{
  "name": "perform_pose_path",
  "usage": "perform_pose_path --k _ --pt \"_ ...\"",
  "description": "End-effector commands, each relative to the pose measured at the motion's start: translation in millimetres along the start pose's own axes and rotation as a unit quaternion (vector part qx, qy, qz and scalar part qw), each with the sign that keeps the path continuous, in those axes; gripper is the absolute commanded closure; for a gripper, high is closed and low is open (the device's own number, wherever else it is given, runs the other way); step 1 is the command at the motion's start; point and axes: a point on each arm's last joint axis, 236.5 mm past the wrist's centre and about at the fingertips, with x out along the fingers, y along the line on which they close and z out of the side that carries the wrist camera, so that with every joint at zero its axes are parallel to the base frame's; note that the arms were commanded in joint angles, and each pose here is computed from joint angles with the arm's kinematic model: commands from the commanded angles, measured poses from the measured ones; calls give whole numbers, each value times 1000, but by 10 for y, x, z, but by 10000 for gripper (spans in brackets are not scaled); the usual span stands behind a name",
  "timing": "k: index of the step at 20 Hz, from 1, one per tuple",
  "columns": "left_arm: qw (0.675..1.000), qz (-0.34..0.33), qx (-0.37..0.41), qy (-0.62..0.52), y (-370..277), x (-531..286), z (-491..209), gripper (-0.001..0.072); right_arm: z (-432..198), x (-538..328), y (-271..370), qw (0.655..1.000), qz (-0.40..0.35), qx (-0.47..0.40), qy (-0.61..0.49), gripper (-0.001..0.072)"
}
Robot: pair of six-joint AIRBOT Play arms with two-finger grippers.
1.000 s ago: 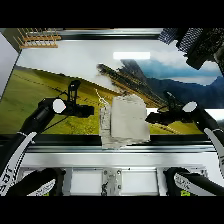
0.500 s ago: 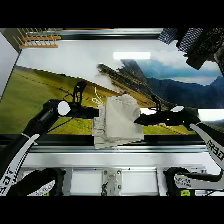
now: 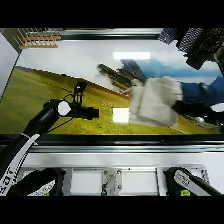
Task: Fold the clothes and pants, and hang the long-sleeved shirts on hangers.
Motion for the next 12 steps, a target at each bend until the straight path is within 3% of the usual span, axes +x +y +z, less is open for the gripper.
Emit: perform_pose_path --k 1,5,11,12 --pt "1000 0 1 0 -3 -2 0 703 240 -832 -1281 976 -156 121 -97 693" --pt "1000 0 1 0 -3 -2 0 704 -234 -1187 -2099 922 -232 289 -113 693" --pt "1000 0 1 -2 -2 -2 10 703 -750 -993 -2068 907 -228 351 -56 684" --pt "1000 0 1 -2 -1 -2 9 703 -782 -985 -2043 907 -225 352 -48 581"
